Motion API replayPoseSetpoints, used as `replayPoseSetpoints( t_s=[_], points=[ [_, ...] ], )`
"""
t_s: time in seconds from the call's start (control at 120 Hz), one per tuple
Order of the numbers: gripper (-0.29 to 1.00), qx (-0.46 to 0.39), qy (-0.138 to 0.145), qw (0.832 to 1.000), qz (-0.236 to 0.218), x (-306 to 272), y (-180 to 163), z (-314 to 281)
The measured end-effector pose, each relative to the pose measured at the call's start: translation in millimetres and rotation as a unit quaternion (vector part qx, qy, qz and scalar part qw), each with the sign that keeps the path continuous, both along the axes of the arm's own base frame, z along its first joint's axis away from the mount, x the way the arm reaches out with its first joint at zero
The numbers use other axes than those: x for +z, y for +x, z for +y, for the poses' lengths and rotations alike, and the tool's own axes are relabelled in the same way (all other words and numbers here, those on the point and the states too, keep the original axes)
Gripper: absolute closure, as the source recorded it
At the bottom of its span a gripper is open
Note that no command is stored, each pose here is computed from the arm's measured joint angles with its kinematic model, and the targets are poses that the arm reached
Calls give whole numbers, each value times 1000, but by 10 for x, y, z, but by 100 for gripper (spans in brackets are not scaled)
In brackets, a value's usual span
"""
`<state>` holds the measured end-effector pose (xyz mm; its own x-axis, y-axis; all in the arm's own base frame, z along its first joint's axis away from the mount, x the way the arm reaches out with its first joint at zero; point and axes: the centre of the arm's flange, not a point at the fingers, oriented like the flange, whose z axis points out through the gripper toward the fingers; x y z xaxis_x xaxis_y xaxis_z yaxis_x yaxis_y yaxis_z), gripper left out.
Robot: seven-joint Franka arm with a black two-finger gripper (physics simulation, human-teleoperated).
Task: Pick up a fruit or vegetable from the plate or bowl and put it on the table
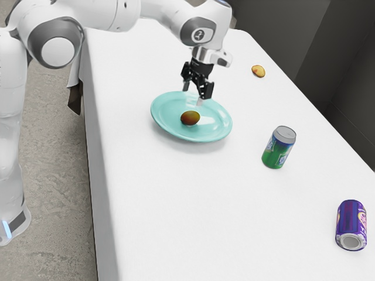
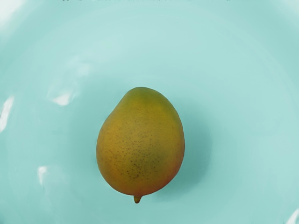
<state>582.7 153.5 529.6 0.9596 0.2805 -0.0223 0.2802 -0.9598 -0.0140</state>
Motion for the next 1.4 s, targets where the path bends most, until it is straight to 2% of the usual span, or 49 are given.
replayPoseSetpoints(
  t_s=[0.283,1.4],
  points=[
    [0,24,8,1000,13,-246,25,294],
    [2,20,-1,999,42,-941,212,214]
  ],
)
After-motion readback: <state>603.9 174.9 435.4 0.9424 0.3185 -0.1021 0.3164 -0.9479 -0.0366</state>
